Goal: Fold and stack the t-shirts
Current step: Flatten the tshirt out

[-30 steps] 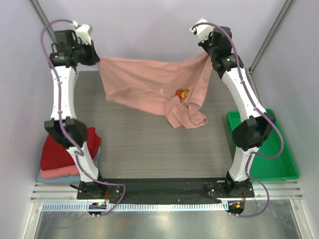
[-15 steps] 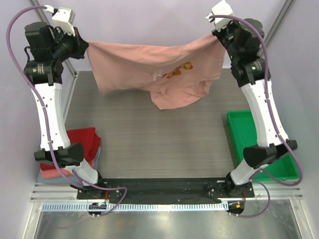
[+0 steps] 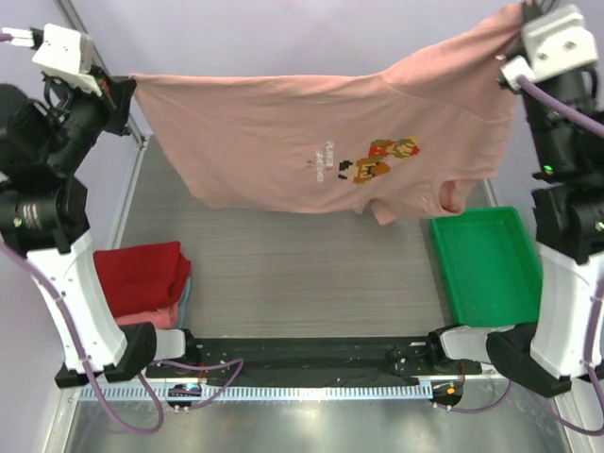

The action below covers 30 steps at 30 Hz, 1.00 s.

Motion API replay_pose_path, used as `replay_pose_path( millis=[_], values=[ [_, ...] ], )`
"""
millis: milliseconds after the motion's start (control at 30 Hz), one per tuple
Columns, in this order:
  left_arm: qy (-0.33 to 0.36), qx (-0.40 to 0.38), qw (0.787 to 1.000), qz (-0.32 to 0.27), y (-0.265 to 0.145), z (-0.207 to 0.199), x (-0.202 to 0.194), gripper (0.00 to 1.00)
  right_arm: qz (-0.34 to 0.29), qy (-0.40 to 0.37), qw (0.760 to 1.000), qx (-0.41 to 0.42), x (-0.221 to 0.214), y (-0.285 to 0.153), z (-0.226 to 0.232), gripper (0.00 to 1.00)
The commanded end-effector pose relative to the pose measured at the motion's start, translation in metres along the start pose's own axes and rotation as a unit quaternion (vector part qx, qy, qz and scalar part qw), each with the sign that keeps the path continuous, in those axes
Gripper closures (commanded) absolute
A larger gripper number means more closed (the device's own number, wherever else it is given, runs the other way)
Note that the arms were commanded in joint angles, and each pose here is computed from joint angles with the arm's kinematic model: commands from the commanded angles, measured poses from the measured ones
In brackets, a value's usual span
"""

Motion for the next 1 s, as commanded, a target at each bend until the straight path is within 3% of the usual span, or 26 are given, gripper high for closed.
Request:
replay_pose_path(
  millis=[0, 167, 333, 567, 833, 967],
  values=[
    [0.025, 0.029, 0.998, -0.055, -0.024, 0.000, 0.030, 1.00, -0.076, -0.028, 0.996, -0.046, 0.048, -0.031, -0.042, 0.99],
    [0.051, 0.068, 0.990, -0.113, -0.052, 0.001, 0.064, 1.00, -0.124, -0.043, 0.988, -0.085, 0.079, -0.049, -0.069, 0.99],
    [0.054, 0.075, 0.992, -0.089, -0.040, 0.008, 0.051, 1.00, -0.099, -0.052, 0.992, -0.062, 0.058, -0.033, -0.051, 0.99],
    [0.020, 0.000, 0.998, 0.054, 0.018, 0.012, -0.051, 1.00, -0.006, -0.065, 0.997, 0.040, -0.034, 0.002, 0.038, 0.99],
    [-0.046, -0.060, 0.969, 0.237, 0.082, 0.015, -0.209, 1.00, 0.121, -0.068, 0.979, 0.148, -0.170, 0.028, 0.158, 0.99],
    [-0.071, -0.080, 0.954, 0.280, 0.115, 0.015, -0.267, 1.00, 0.169, -0.075, 0.962, 0.199, -0.228, 0.034, 0.212, 0.99]
  ],
)
Point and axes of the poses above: each gripper's point midway between its finger pads, its own y axis out along the fingers, its own z axis along the line the jaws close on, x = y × z, the point moved 6 cm from there along -y, back along the fingers, and after that the axes turned 2 degrees about y, right-handed, at the moved point
